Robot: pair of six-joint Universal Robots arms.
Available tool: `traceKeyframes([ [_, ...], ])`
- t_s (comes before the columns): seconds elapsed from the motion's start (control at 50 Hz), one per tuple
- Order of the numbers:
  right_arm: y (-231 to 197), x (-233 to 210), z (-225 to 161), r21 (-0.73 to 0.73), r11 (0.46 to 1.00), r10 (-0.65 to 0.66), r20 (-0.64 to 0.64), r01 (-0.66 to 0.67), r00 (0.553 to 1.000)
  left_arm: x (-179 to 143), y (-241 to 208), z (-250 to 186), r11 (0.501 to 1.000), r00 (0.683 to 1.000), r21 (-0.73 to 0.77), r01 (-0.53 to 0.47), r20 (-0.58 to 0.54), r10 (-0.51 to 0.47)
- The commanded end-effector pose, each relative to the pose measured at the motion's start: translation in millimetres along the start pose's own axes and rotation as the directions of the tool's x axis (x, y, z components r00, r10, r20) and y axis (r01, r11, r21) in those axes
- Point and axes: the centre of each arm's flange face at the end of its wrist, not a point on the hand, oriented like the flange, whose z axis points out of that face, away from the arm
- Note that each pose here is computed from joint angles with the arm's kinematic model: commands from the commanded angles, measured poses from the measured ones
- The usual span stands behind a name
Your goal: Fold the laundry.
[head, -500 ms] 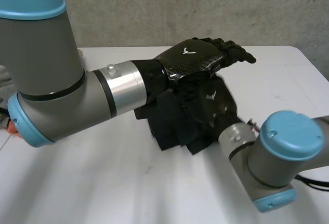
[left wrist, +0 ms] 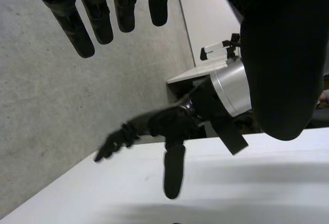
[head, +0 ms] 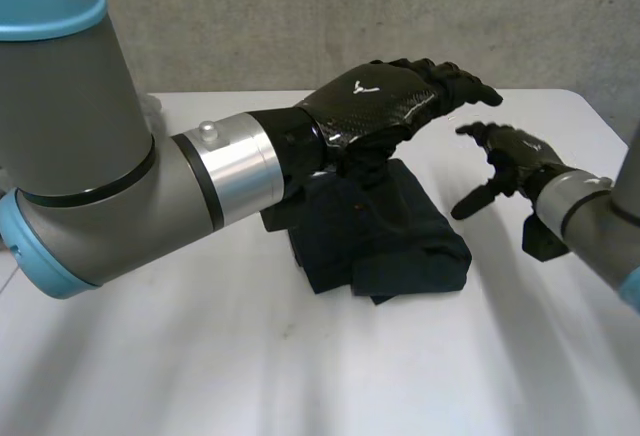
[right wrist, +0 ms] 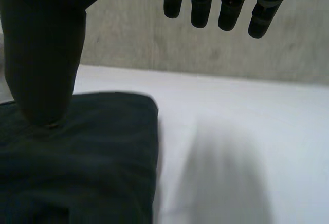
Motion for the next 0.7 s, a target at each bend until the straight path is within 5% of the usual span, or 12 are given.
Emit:
traceKeyframes([
  [0.02, 30.9, 18.5, 15.1, -0.079, 0.996, -0.036, 0.054, 0.040, 0.998, -3.7, -3.9, 1.3, 1.000, 1.000, 0.017, 0.012, 0.004, -0.012],
  [0.7, 89.8, -2.5, 44.0, -0.118, 0.975, -0.164, 0.195, 0.189, 0.967, -1.1, -3.0, 4.9, 1.000, 1.000, 0.013, 0.007, -0.002, -0.007],
])
